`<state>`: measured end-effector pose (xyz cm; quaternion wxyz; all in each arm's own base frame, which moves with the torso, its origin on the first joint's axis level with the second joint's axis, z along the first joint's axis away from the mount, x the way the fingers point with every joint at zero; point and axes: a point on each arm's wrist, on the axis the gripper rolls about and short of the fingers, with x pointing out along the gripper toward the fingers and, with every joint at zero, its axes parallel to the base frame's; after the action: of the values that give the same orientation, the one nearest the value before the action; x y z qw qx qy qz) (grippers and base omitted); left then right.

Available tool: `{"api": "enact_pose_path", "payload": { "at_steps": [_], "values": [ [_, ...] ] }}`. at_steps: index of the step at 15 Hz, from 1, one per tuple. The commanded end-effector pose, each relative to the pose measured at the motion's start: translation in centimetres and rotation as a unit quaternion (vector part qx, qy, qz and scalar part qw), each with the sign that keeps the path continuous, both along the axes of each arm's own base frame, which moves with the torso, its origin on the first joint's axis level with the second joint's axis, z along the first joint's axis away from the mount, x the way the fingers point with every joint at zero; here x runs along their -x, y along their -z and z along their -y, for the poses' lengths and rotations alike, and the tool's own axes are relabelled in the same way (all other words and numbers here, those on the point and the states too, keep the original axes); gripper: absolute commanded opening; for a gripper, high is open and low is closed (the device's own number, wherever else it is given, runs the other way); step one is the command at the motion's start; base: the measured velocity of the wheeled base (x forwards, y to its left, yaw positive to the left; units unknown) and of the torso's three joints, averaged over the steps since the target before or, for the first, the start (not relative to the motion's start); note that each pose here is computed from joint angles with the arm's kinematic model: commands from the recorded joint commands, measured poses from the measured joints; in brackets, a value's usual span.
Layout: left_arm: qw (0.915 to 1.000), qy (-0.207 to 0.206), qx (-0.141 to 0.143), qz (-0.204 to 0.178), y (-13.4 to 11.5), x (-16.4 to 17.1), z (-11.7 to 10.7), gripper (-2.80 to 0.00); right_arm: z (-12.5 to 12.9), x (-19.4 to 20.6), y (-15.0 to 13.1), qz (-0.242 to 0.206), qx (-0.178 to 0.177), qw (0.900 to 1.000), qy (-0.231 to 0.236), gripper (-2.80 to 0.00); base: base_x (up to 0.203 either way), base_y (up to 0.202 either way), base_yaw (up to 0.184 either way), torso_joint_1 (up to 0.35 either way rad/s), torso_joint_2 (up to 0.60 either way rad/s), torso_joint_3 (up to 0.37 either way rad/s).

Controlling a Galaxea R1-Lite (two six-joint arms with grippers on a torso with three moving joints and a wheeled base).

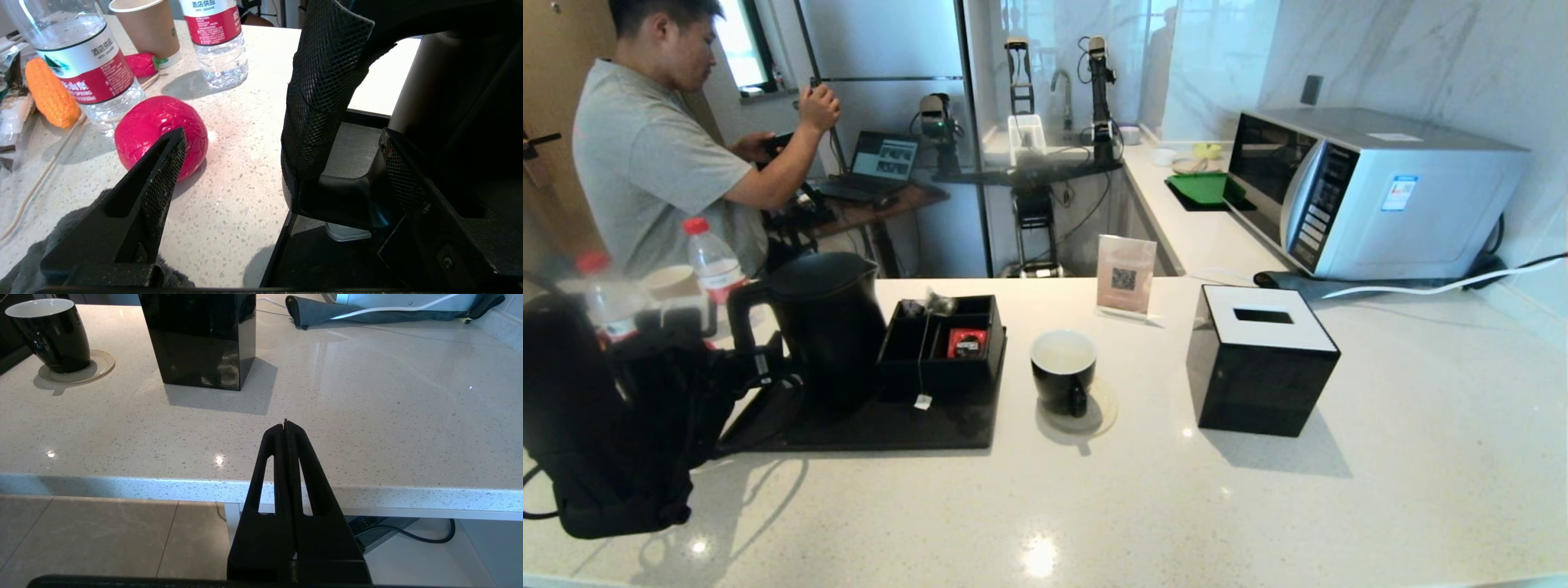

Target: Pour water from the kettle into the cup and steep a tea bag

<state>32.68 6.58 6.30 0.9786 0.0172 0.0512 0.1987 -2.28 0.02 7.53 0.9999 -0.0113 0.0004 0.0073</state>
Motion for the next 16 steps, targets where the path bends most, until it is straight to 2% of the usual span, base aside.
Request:
{"api": "enact_pose_path", "payload": {
  "at_steps": [1,11,16],
  "values": [
    [0.9997,0.008,-0.004,0.025,-0.4,-0.3,0.0,0.00,0.0,0.0,0.0,0.000,0.000,1.000,0.000,-2.80,0.000,0.000,0.000,0.000,0.00,0.000],
    [0.9985,0.039,-0.004,0.039,-1.5,0.2,0.2,0.00,0.0,0.0,0.0,0.000,0.000,1.000,0.000,-2.80,0.000,0.000,0.000,0.000,0.00,0.000],
    [0.9985,0.031,-0.007,0.045,-1.9,0.4,-0.4,0.00,0.0,0.0,0.0,0.000,0.000,1.000,0.000,-2.80,0.000,0.000,0.000,0.000,0.00,0.000]
  ]
}}
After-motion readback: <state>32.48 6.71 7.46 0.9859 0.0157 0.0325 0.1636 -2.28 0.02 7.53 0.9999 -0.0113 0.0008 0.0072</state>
